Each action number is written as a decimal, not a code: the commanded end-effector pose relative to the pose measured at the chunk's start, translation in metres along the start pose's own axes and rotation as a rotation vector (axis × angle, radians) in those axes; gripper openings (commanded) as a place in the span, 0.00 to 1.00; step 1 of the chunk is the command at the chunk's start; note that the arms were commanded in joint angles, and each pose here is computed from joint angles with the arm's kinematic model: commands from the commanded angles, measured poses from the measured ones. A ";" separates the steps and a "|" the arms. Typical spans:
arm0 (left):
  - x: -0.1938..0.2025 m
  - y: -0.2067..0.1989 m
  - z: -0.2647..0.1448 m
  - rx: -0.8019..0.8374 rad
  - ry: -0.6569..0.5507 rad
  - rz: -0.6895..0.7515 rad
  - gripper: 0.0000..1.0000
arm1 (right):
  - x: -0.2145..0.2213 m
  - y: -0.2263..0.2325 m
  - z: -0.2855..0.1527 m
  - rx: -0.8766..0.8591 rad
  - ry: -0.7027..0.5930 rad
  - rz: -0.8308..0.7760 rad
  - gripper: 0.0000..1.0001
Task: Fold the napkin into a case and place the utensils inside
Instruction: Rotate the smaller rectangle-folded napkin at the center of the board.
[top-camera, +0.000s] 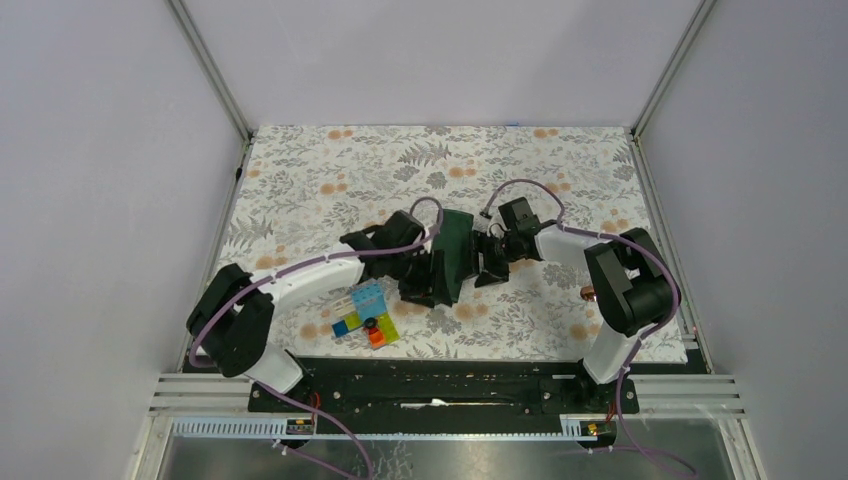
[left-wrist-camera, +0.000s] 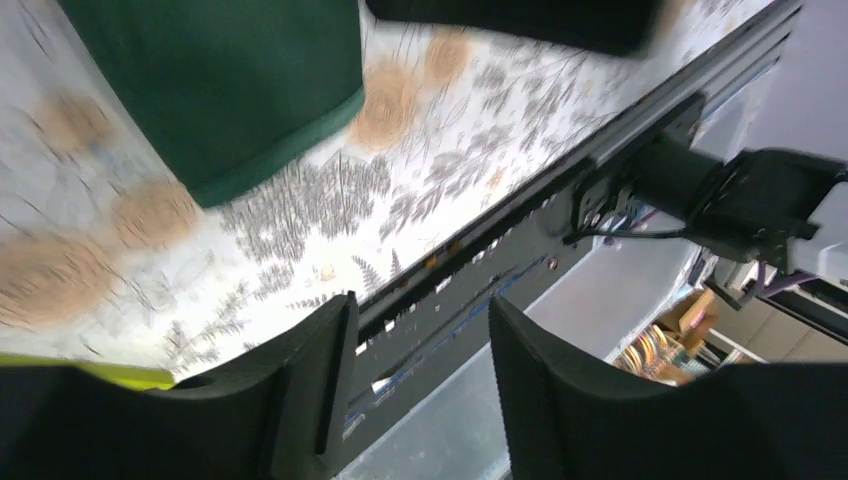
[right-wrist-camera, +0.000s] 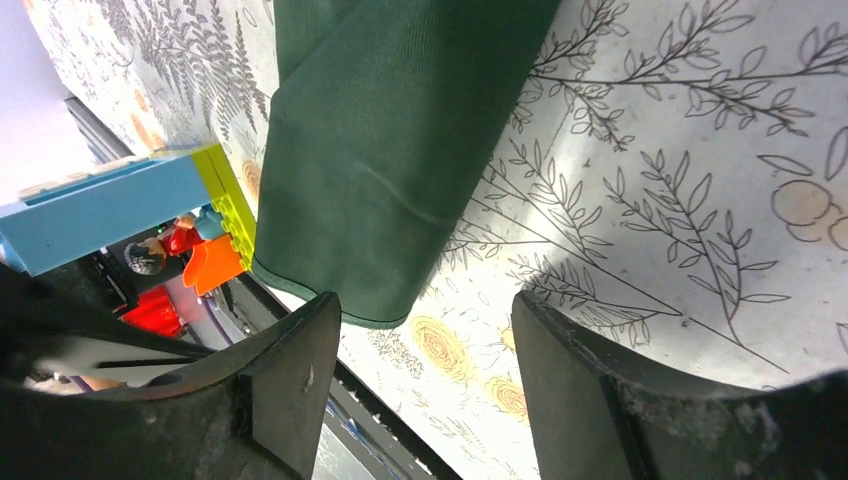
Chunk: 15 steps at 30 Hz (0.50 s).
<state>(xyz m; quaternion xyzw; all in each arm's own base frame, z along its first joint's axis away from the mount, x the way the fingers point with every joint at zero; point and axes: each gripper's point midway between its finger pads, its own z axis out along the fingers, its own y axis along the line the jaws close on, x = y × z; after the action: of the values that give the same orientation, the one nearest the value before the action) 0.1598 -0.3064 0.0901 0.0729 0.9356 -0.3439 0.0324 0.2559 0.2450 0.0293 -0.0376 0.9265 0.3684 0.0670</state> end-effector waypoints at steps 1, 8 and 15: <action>-0.058 -0.013 -0.023 0.024 -0.131 0.055 0.50 | -0.028 0.014 -0.017 0.024 -0.065 -0.050 0.72; -0.115 0.005 0.001 0.020 -0.185 0.039 0.31 | -0.090 0.024 -0.001 -0.067 -0.091 -0.002 0.73; -0.087 0.042 0.034 -0.007 -0.101 -0.003 0.21 | -0.108 0.016 0.012 -0.070 -0.070 0.000 0.69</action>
<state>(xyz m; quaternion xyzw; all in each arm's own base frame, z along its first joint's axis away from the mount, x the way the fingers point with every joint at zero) 0.2624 -0.3081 0.0591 0.0394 0.9374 -0.3364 0.0807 0.3570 0.2642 0.0451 -0.0196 0.9121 0.3956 0.1052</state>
